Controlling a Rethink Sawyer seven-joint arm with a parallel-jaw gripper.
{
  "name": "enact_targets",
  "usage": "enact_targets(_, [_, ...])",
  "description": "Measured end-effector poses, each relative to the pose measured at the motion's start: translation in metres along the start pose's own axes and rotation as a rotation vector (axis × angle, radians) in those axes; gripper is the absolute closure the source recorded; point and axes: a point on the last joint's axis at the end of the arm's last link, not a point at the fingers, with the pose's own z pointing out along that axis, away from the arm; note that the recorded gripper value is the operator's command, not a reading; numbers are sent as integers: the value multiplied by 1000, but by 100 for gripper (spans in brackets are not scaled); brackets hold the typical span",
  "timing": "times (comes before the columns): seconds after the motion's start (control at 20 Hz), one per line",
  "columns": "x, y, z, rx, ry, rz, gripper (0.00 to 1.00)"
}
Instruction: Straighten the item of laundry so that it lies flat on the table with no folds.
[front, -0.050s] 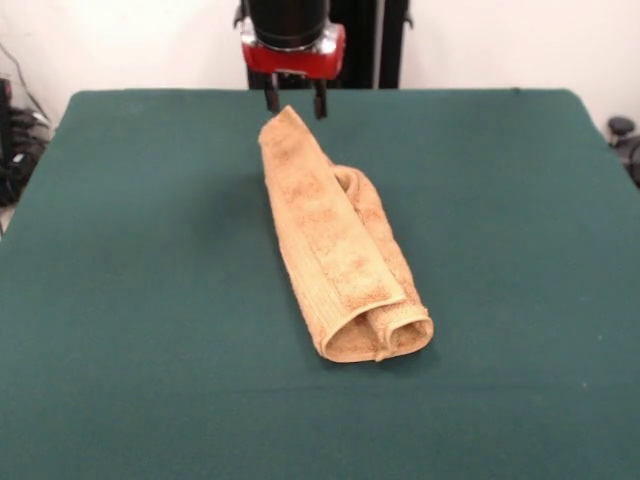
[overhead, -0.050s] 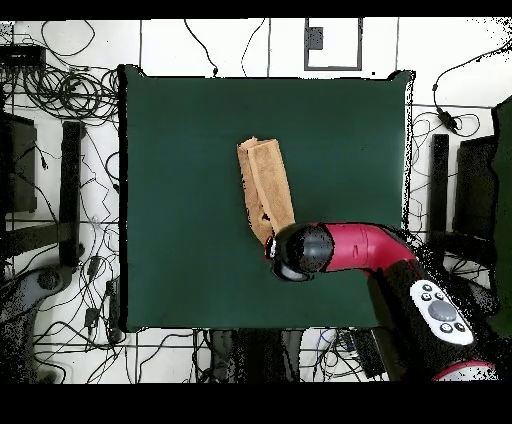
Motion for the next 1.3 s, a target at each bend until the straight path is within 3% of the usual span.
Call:
enact_targets(0.6, [5,14,24,39,-70,-127,0])
enact_targets(0.8, [3,17,15,74,-107,-171,0])
enact_targets(1.3, [-8,15,-19,132,-191,-197,0])
